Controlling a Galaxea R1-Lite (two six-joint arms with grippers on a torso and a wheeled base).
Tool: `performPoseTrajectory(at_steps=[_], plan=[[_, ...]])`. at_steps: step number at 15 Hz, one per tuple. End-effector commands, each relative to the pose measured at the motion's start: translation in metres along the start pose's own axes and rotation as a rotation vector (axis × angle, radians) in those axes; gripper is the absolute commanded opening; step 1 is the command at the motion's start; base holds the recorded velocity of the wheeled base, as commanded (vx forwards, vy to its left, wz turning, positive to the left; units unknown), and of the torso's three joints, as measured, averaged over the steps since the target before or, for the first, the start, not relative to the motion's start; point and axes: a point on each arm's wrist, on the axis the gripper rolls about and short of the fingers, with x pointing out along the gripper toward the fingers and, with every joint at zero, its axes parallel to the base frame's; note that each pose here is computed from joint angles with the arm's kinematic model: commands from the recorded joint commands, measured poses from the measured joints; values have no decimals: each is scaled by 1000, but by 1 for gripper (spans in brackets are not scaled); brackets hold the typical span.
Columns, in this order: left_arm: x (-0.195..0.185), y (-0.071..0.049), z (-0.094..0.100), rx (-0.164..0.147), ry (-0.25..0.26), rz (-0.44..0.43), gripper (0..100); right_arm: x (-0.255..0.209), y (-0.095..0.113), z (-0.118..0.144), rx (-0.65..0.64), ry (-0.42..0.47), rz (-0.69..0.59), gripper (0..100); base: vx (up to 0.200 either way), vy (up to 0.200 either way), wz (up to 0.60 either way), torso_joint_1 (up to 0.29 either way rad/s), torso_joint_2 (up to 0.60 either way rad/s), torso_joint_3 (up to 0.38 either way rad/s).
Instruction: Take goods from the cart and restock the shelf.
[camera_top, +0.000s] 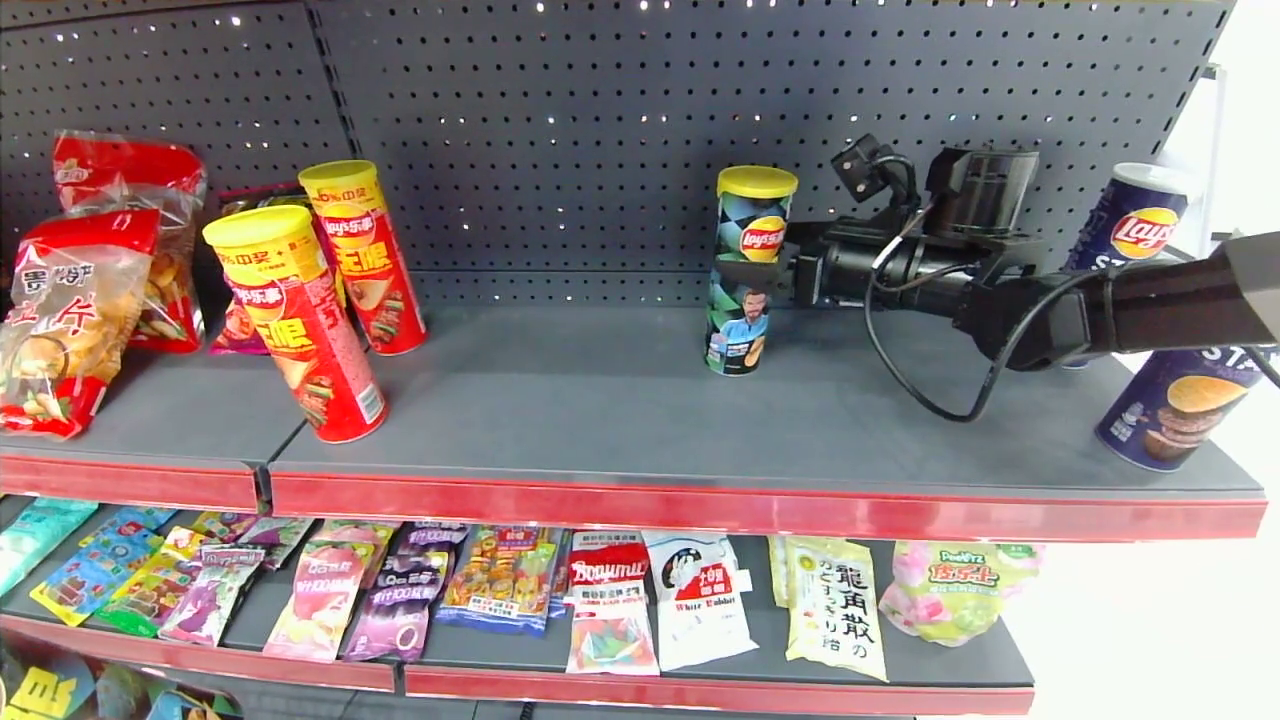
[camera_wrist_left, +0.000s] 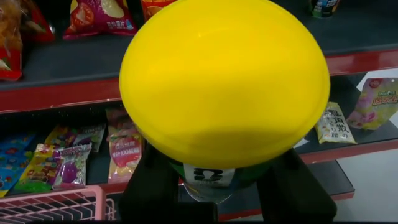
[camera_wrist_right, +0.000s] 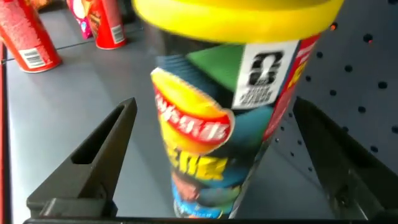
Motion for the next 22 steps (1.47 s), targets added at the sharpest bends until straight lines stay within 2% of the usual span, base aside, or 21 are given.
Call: performPoseTrajectory(at_steps=[1,6,7,9,11,15,17,18,19,21,22], plan=[[0,0,0,0,1,0,0,9,-3,-1,-9,-12,4,100,0,0,0,0,0,0],[0,0,0,0,1,-2,0,20,6,3,-3,-7,23,100,0,0,0,0,0,0],[0,0,-1,0,1,-2,0,23,5,1,-6,-8,23,0,0,0,0,0,0,0],[-1,0,-2,1,-2,0,0,26,3,4,-16,-23,22,0,0,0,0,0,0,0],[-2,-1,-3,2,-6,0,0,27,10,3,-12,-14,24,0,0,0,0,0,0,0],[-3,-1,-3,2,-9,2,0,21,41,18,-8,3,-34,0,0,0,0,0,0,0],[-3,-1,-3,2,-9,2,0,11,59,34,-12,3,-143,0,0,0,0,0,0,0],[-3,-1,-3,2,-9,2,0,8,63,36,-9,3,-149,0,0,0,0,0,0,0],[-3,-1,-3,2,-9,2,0,1,74,44,22,-3,-153,0,0,0,0,0,0,0],[-3,-1,-4,2,-7,-1,0,-5,92,54,104,-14,-255,0,0,0,0,0,0,0],[-3,-1,-4,2,-7,-1,0,-5,92,54,104,-14,-255,0,0,0,0,0,0,0]])
